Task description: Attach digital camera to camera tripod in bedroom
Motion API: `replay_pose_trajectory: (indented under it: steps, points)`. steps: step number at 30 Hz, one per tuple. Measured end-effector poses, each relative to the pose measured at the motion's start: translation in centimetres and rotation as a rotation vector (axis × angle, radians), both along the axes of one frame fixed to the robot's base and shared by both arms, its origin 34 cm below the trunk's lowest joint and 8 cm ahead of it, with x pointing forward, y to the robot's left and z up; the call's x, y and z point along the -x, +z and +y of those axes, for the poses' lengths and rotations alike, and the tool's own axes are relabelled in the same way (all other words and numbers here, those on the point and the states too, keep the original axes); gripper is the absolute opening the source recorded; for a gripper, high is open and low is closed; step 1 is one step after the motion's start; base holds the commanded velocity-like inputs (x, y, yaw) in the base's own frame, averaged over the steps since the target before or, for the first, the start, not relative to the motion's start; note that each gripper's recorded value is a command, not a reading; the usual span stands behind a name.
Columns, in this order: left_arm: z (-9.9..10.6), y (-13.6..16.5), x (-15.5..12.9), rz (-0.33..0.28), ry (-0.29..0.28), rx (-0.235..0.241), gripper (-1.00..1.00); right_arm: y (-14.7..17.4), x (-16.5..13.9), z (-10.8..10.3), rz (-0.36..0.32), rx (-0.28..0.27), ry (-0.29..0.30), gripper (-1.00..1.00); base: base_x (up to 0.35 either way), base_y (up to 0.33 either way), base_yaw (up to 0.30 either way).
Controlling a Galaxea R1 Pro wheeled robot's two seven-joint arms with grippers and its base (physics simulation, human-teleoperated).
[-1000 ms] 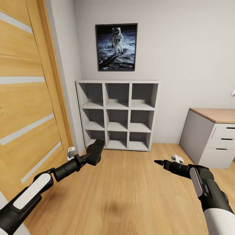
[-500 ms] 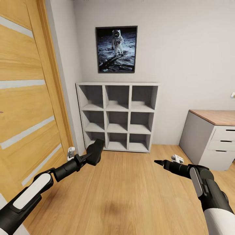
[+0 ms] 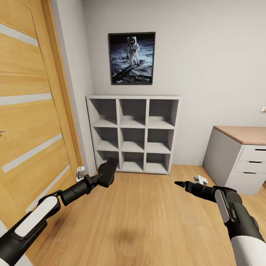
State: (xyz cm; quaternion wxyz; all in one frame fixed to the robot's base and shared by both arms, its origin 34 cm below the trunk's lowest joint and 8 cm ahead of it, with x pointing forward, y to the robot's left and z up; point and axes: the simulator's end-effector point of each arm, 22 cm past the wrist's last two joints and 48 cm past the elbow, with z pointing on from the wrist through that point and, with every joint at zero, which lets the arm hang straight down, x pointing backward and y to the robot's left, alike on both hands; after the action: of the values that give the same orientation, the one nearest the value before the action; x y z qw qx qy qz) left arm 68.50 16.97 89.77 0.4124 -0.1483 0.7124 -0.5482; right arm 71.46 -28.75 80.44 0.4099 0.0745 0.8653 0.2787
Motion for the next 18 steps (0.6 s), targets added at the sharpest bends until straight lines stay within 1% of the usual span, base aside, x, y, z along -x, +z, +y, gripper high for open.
replay_pose_trajectory:
  steps: [18]
  points:
    - [0.1, 3.2, -0.3, 0.003, 0.001, -0.001, -1.00, 3.1, -0.3, 0.0, 0.004, 0.009, 0.002, 1.00, 0.000, 0.000, 0.000]
